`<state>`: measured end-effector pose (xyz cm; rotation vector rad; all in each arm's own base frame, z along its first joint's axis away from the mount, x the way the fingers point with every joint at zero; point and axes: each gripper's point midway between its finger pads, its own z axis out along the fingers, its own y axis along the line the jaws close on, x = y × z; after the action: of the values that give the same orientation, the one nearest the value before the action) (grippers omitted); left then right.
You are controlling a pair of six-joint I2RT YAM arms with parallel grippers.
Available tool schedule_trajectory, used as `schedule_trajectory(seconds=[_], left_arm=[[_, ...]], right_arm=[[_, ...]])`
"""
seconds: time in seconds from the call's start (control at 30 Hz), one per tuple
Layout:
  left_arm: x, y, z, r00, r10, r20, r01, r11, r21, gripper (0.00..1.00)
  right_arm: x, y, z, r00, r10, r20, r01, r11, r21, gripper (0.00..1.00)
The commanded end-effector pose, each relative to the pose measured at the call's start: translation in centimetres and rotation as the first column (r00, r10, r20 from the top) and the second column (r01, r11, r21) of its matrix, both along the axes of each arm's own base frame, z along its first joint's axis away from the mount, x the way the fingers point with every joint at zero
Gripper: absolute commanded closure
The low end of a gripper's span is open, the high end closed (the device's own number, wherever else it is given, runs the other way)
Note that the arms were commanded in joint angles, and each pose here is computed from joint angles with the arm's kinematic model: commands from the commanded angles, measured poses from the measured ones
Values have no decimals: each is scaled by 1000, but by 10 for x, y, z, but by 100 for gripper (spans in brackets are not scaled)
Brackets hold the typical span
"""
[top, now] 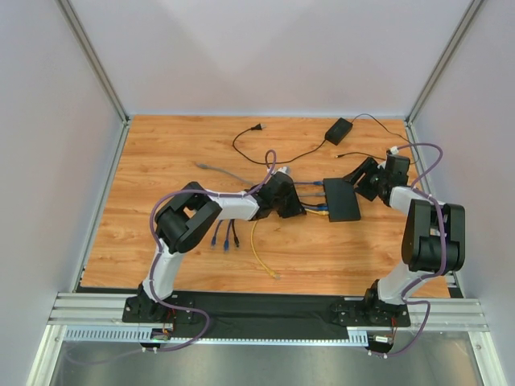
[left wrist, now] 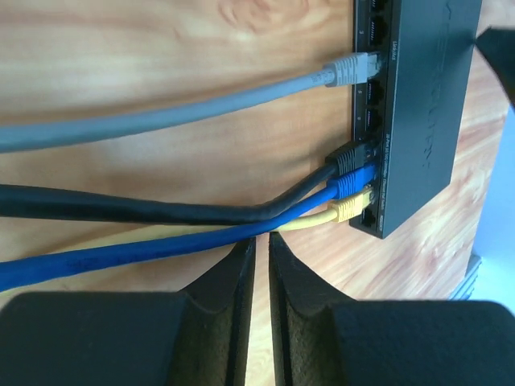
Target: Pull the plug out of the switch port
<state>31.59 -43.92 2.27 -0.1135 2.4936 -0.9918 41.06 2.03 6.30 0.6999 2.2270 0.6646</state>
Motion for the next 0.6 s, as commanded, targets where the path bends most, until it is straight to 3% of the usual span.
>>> schedule_trajectory(seconds=[0.0, 0.27, 0.4, 0.57], left_arm=[[16, 18, -21, 999, 23, -28, -22, 998, 60, 80], [32, 18, -10, 1000, -20, 10, 19, 997, 78, 78], [19, 6, -5, 998, -52, 21, 51, 998, 30, 76], [-1, -10, 4, 998, -46, 31, 50, 990, -132, 75]], right_arm=[[10, 5, 11, 998, 24, 52, -23, 1000, -11, 35], [8, 20, 6, 997, 63, 33, -64, 998, 7, 35], [6, 21, 5, 997, 65, 33, -66, 998, 6, 36], [5, 21, -2, 998, 59, 19, -60, 998, 13, 36]])
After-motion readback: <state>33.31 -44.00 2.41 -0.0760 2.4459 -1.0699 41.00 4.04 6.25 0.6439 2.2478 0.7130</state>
